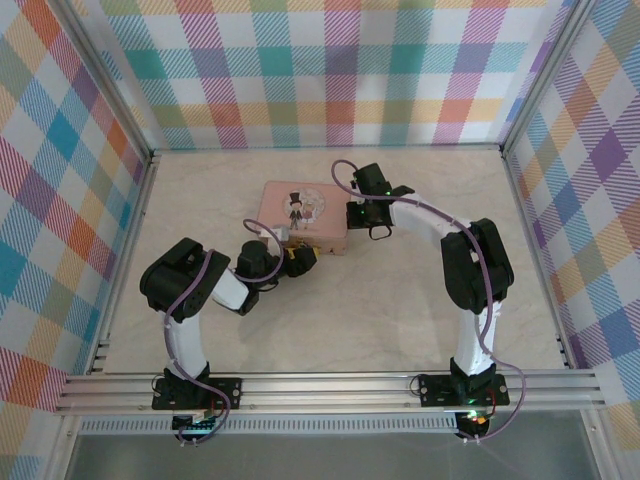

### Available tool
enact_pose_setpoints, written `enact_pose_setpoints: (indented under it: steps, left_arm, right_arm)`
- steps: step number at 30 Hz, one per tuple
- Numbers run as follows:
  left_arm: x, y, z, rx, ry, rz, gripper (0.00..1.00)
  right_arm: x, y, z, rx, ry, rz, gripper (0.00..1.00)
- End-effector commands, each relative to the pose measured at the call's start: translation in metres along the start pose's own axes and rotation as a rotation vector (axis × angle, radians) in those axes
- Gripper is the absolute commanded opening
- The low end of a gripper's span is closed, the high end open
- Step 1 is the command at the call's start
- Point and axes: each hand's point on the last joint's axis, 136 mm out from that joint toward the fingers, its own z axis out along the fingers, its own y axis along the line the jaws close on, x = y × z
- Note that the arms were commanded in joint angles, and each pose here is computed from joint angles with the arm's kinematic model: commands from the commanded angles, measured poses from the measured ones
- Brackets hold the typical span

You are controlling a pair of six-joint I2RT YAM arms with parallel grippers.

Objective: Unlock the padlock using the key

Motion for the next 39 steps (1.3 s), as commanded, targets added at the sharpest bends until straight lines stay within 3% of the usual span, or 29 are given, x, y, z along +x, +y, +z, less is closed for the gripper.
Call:
enact_pose_setpoints:
  steps: [1, 3, 12, 19, 24, 39]
  left_arm:
    - [-0.03, -0.037, -0.007, 0.155, -0.098, 0.078, 0.59]
    - [-0.029, -0.038, -0.008, 0.157, -0.098, 0.075, 0.59]
    - [-0.034, -0.036, -0.012, 0.136, -0.132, 0.083, 0.79]
    - [-0.033, -0.043, 0.002, 0.174, -0.105, 0.08, 0.77]
    - [-0.03, -0.047, 0.001, 0.192, -0.101, 0.077, 0.62]
    - [-0.031, -0.039, -0.028, 0.114, -0.134, 0.086, 0.61]
  right_arm:
    - [0.011, 0.013, 0.007, -0.034, 0.036, -0.016, 0.0]
    - [0.009, 0.012, 0.008, -0.03, 0.034, -0.016, 0.0]
    - [0.009, 0.017, 0.012, -0.054, 0.051, -0.015, 0.0]
    - [0.013, 0.018, 0.015, -0.065, 0.055, -0.008, 0.0]
    - [0.012, 0.017, 0.015, -0.053, 0.055, -0.007, 0.0]
    - [0.002, 0.018, 0.016, -0.045, 0.051, -0.023, 0.0]
